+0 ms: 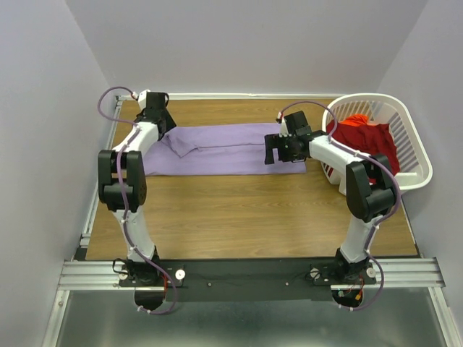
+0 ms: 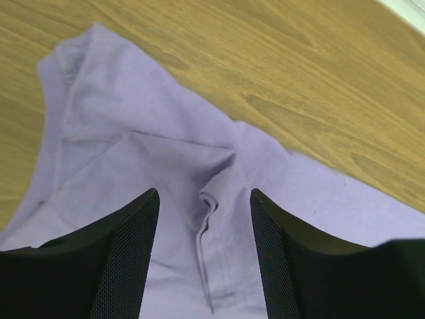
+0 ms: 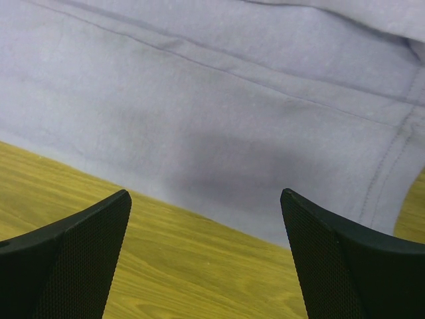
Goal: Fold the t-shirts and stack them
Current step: Fold the tshirt
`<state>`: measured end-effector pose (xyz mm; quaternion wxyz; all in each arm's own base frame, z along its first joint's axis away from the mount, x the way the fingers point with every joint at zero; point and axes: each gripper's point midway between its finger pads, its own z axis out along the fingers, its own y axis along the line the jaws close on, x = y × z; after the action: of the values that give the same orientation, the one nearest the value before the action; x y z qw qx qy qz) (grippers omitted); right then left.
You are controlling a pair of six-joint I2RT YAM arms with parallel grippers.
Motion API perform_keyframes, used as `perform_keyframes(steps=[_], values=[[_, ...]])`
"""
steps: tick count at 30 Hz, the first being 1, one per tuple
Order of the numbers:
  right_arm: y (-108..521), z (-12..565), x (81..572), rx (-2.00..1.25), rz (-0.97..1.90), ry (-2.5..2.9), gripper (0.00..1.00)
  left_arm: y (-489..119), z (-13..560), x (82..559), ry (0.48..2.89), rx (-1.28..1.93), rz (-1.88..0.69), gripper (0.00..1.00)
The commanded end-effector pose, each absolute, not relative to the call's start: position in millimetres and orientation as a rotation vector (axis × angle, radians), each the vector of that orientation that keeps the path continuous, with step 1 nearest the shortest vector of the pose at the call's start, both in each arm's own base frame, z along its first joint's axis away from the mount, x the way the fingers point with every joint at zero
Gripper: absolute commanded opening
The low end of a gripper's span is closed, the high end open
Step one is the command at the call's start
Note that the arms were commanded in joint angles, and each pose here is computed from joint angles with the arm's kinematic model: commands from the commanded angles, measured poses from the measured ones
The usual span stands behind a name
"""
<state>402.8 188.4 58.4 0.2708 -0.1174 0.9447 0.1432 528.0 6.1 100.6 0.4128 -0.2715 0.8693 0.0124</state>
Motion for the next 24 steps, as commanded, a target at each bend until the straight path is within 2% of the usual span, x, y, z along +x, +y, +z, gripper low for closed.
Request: perform_keyframes(steps=[1, 4, 6, 9, 18, 24], values=[[179.0, 55.7, 412.5, -0.258, 0.294, 2.535, 1.00, 27.1, 139.0, 500.4, 2.093, -0.748, 0.041, 0.64], [177.5, 54.4, 414.1, -0.238, 0.281, 2.535, 1.00, 40.4, 121.1, 465.4, 2.125, -0.796, 0.031, 0.56], [174.8, 50.6, 415.4, -0.225, 0.259, 2.539, 1.00, 45.2, 100.0, 443.0, 2.165, -0.827, 0.015, 0.44], [173.3, 41.3, 417.2, -0.213, 0.246, 2.550, 1.00, 48.3, 72.0, 424.3, 2.232, -0.843, 0.030, 0.34], [161.7, 4.8, 403.7, -0.149, 0.212, 2.637, 1.00, 66.2, 13.5, 406.0, 2.400, -0.863, 0.117, 0.31], [135.4, -1.9, 367.7, -0.064, 0.137, 2.685, 1.00, 75.3, -7.5, 358.6, 2.491, -0.938, 0.161, 0.29]])
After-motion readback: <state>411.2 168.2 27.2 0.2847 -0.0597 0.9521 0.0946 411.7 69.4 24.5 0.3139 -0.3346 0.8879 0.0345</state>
